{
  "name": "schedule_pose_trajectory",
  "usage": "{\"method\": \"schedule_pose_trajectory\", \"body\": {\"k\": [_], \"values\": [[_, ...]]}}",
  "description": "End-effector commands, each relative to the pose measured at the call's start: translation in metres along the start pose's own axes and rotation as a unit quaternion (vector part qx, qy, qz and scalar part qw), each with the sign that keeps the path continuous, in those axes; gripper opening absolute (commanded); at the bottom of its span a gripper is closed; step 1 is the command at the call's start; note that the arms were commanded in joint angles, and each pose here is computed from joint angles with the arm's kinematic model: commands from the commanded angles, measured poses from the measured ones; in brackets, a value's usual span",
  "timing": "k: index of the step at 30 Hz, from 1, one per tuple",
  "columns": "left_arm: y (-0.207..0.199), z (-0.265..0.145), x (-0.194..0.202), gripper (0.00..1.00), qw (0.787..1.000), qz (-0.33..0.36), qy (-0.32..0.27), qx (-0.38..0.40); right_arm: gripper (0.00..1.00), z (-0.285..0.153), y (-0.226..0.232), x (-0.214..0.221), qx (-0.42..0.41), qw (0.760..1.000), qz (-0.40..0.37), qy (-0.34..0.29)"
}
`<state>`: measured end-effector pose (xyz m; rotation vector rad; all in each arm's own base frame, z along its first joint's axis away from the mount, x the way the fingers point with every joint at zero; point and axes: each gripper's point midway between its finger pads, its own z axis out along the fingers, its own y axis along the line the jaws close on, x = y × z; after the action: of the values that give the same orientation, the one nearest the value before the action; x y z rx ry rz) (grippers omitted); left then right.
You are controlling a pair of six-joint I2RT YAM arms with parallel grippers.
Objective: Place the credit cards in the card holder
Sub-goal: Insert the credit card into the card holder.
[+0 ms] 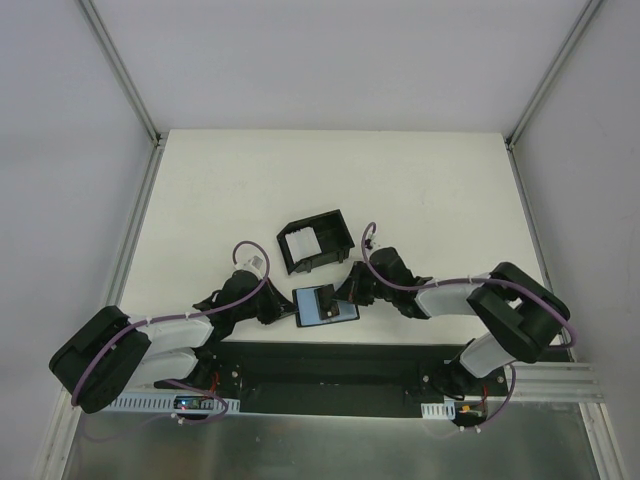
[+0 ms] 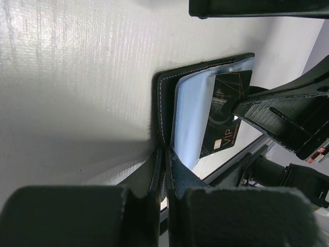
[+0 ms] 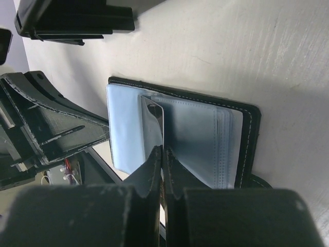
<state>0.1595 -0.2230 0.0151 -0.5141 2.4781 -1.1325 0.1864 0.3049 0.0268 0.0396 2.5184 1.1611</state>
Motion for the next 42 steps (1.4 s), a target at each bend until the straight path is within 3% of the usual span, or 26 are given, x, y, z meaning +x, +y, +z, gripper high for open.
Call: {"method": "schedule_pose_trajectory", "body": {"k": [1,18,23,27,30,42], "values": [[0.026,-0.002,0.008,0.0,0.999,-0.006,0.011,-0.043,0.0,0.004,-0.007,0.004,0.01,1.0,0.002,0.003],[0.025,-0.001,0.007,0.0,0.999,-0.006,0.012,-0.044,0.02,0.016,0.009,0.02,0.013,0.999,-0.019,0.035],[0.024,-0.001,0.007,0.0,0.999,-0.004,0.012,-0.041,0.14,0.009,0.002,0.012,0.053,0.996,-0.059,0.038],[0.024,-0.002,0.007,0.0,0.999,-0.004,0.011,-0.041,0.31,0.003,0.001,0.008,0.073,0.994,-0.077,0.04],[0.025,-0.002,0.008,0.0,0.999,-0.005,0.013,-0.043,0.36,0.0,-0.002,0.007,0.084,0.992,-0.082,0.038],[0.025,-0.001,0.007,0.0,0.999,-0.004,0.012,-0.042,0.34,0.015,0.014,0.02,0.061,0.992,-0.083,0.072]]}}
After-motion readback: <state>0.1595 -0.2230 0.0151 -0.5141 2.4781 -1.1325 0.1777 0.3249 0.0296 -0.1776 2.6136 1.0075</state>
